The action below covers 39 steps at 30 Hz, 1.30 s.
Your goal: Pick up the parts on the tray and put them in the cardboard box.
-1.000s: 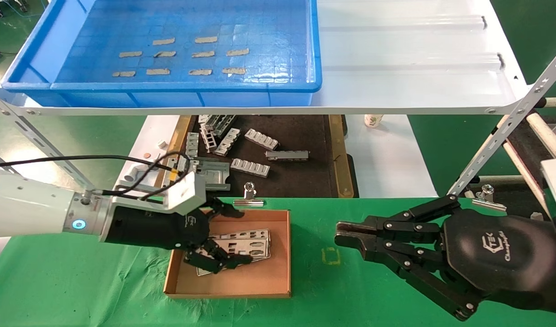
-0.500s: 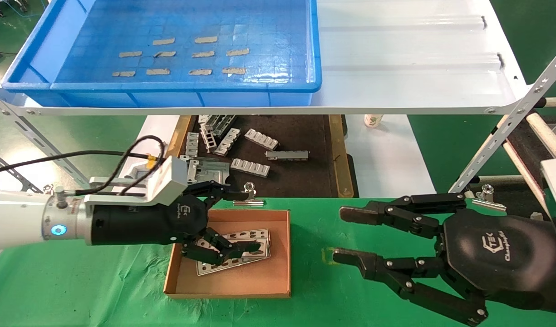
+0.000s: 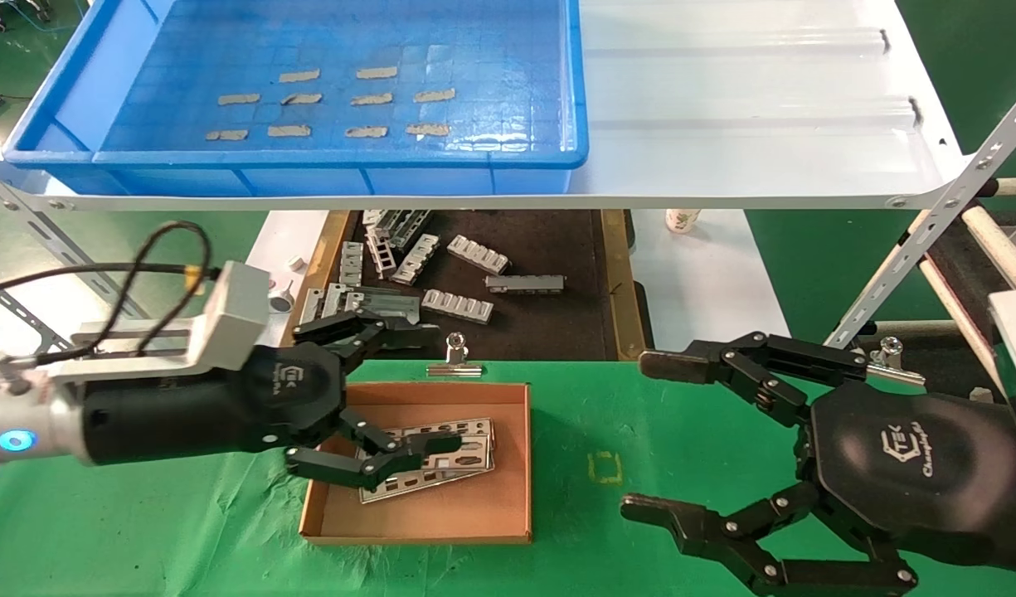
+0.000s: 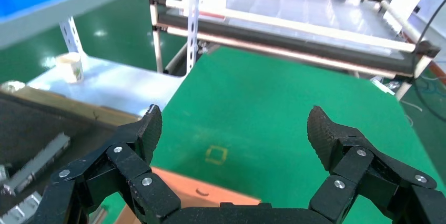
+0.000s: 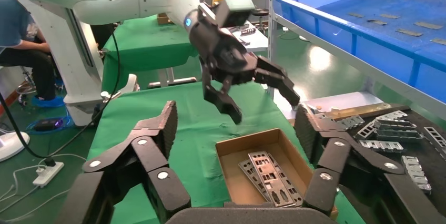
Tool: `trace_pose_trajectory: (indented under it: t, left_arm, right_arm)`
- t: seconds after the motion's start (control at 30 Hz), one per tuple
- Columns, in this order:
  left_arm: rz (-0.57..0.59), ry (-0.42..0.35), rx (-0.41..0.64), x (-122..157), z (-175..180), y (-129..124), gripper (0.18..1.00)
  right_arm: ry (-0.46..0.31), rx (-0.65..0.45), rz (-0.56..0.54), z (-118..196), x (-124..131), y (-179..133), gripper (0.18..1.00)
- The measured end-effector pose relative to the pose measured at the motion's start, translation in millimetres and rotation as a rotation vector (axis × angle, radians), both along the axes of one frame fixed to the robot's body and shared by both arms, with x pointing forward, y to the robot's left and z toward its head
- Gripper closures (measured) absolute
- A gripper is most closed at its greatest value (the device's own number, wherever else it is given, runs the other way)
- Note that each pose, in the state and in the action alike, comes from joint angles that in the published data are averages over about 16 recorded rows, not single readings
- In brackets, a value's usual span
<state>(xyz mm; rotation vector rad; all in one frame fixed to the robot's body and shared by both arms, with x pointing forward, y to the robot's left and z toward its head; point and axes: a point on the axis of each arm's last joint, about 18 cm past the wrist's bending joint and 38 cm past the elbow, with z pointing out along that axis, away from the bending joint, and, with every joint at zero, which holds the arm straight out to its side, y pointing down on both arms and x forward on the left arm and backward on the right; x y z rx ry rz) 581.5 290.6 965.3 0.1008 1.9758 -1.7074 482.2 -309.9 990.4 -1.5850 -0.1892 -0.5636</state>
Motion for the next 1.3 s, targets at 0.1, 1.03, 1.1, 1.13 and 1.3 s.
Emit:
trace_pose_trajectory:
  t: [0.1,1.03,1.1,1.13,1.3]
  left_arm:
    - [-0.015,-0.01,-0.016,-12,4,2,0.184]
    - [-0.143,-0.073,-0.033,-113,28,9,0.184]
    - [-0.144,-0.073,-0.033,-114,28,9,0.184]
    - [-0.145,-0.074,-0.032,-114,28,9,0.184]
    - [-0.141,-0.072,-0.035,-112,28,9,0.184]
  right_arm:
    - [0.0,0.0,0.0,0,0,0,0.381]
    - [0.0,0.0,0.0,0,0,0,0.178]
    - [0.0,0.0,0.0,0,0,0,0.178]
    - [0.0,0.0,0.0,0,0,0,0.178]
    - [0.0,0.0,0.0,0,0,0,0.178]
